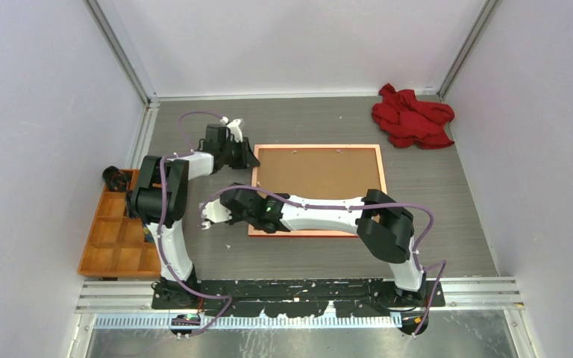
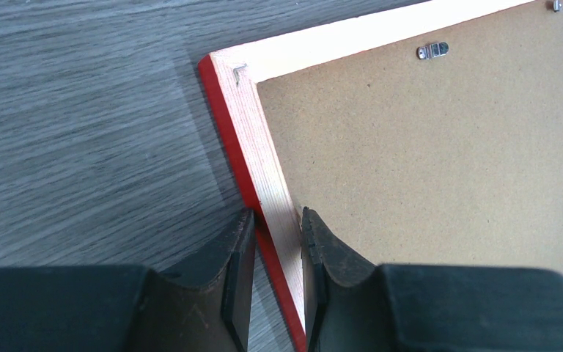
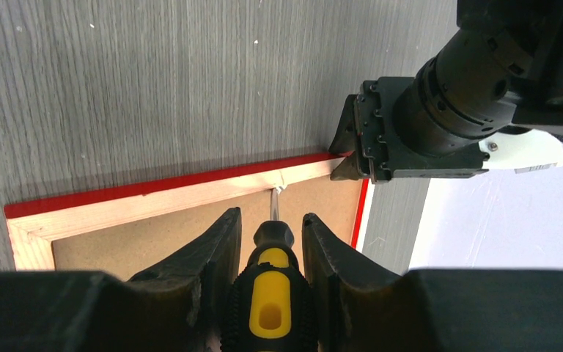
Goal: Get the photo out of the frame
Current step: Release the photo frame item from the photo frame.
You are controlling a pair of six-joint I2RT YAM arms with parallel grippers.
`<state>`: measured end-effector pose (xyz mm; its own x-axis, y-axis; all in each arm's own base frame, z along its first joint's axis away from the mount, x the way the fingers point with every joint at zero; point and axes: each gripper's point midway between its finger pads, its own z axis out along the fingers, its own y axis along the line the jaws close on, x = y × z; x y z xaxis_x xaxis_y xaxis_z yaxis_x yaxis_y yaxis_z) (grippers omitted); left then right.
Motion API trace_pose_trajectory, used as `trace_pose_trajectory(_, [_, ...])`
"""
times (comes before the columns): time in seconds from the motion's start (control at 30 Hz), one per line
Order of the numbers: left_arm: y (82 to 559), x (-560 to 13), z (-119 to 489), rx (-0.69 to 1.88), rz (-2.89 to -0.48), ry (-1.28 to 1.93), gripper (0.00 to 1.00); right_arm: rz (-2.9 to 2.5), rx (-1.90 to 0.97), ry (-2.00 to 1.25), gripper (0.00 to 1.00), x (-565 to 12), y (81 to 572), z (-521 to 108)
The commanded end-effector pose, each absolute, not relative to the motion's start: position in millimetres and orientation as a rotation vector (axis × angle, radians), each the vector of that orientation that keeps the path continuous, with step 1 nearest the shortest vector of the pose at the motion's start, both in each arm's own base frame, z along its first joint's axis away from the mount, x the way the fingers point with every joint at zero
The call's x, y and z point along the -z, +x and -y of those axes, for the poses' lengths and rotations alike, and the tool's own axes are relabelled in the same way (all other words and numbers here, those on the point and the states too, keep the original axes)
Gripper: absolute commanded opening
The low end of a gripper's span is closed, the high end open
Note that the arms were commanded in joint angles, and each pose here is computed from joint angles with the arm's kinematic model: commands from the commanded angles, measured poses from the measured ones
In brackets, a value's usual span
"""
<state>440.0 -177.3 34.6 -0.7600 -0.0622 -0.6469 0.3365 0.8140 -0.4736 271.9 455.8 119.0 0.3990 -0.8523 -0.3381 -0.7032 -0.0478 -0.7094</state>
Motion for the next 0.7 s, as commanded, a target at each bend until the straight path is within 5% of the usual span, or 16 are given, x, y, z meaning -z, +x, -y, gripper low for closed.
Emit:
trace_pose_trajectory(0.0, [421.2,-26.3,180.8,0.809,-2.355,0.257,0.23,-1.456,0.228,-1.78,0.01,-114.7,274.8,-427.7])
trace_pose_trajectory(0.67, [421.7,-26.1,180.5,0.808,-2.355,0.256,0.23,-1.465,0.235,-1.751,0.01,-113.5,269.8,-409.5])
